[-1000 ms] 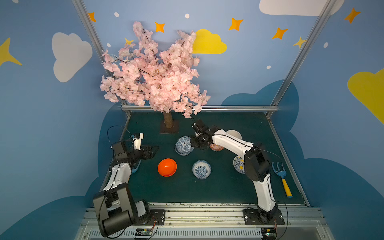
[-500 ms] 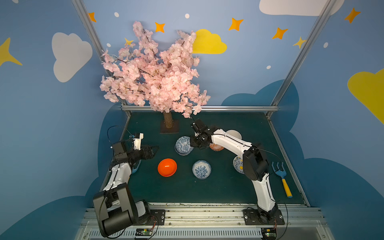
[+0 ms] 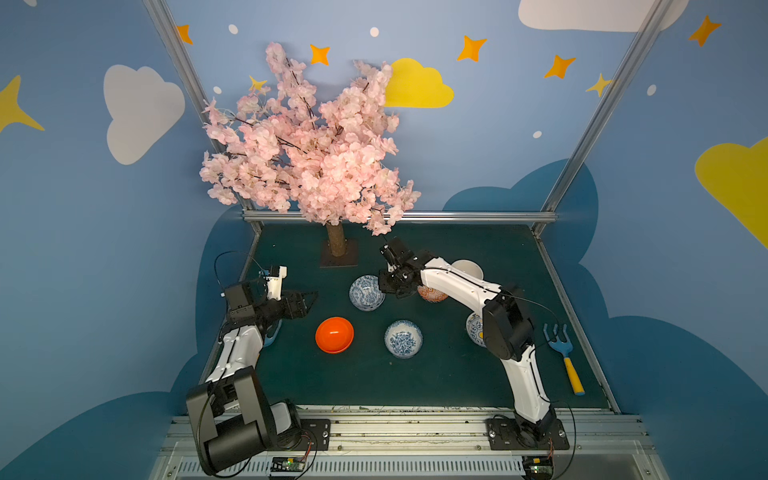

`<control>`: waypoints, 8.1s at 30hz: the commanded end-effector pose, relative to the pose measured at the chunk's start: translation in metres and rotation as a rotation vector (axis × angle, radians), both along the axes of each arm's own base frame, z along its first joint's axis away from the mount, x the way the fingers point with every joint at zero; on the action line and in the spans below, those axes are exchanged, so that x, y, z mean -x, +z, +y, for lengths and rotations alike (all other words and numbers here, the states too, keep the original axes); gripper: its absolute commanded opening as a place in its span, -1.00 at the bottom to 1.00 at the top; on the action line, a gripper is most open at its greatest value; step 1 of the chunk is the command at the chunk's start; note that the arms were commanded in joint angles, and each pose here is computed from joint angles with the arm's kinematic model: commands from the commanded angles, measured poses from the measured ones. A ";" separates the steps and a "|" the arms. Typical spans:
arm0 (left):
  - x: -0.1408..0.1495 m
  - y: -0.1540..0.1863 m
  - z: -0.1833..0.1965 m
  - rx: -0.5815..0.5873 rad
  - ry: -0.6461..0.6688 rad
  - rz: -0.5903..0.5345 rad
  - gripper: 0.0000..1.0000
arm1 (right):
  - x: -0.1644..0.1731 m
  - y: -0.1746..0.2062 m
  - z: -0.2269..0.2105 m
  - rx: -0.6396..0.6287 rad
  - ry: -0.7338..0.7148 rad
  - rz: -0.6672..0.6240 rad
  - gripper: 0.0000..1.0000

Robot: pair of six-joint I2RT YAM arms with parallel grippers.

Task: Stack the bowls
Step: Place the bowl on the bowl, then pick up the bowl from the center of the board, then place the bowl on the bowl.

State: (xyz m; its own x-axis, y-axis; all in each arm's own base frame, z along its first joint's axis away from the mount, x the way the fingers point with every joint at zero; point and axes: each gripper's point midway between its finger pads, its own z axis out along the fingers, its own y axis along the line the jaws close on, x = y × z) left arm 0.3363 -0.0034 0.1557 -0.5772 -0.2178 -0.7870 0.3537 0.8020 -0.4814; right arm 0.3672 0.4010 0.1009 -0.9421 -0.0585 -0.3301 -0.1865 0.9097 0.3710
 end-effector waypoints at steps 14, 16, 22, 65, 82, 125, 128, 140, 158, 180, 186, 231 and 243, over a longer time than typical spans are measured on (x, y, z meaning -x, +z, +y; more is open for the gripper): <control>0.004 0.003 -0.002 -0.002 -0.010 -0.025 1.00 | -0.002 0.010 -0.008 0.048 0.007 -0.040 -0.79; 0.004 0.004 -0.002 -0.004 -0.009 -0.025 1.00 | -0.002 0.005 -0.006 0.052 0.009 -0.029 -0.89; 0.004 0.004 -0.002 -0.005 -0.008 -0.029 1.00 | -0.002 0.001 -0.005 0.058 0.009 -0.020 -1.00; 0.001 -0.010 -0.013 -0.007 -0.059 0.031 1.00 | 0.004 0.047 -0.015 0.002 0.021 -0.131 -0.09; 0.003 -0.017 -0.029 -0.026 -0.125 0.055 1.00 | 0.076 0.058 -0.083 -0.018 0.080 -0.173 -0.10; 0.003 -0.018 -0.027 -0.043 -0.113 0.051 1.00 | 0.129 -0.038 -0.110 0.101 0.143 0.006 -0.47; 0.003 -0.018 -0.028 -0.043 -0.114 0.050 1.00 | 0.129 -0.036 -0.110 0.100 0.142 0.001 -0.52; 0.004 -0.016 -0.027 -0.048 -0.110 0.045 1.00 | 0.129 -0.033 -0.108 0.100 0.149 -0.005 -0.93; 0.004 -0.015 -0.027 -0.050 -0.112 0.039 1.00 | 0.123 0.003 -0.102 0.067 0.142 -0.047 -1.00; 0.006 -0.012 -0.029 -0.051 -0.118 0.028 1.00 | 0.090 0.057 -0.065 0.038 0.184 -0.099 -1.00; 0.006 -0.012 -0.029 -0.051 -0.120 0.026 1.00 | 0.076 0.067 -0.053 0.032 0.189 -0.104 -1.00; 0.007 -0.013 -0.031 -0.045 -0.129 0.023 1.00 | -0.007 0.045 0.004 -0.022 0.174 -0.050 -1.00; 0.007 -0.014 -0.031 -0.038 -0.132 0.031 1.00 | -0.017 0.031 0.002 -0.004 0.156 -0.036 -1.00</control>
State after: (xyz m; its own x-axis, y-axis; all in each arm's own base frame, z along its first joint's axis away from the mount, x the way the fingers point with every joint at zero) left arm 0.3303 -0.0312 0.1372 -0.6304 -0.1165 -0.7675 0.4194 0.7808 -0.4631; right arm 0.3762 0.3972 0.1159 -0.9184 -0.2154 -0.3320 -0.3295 0.8809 0.3399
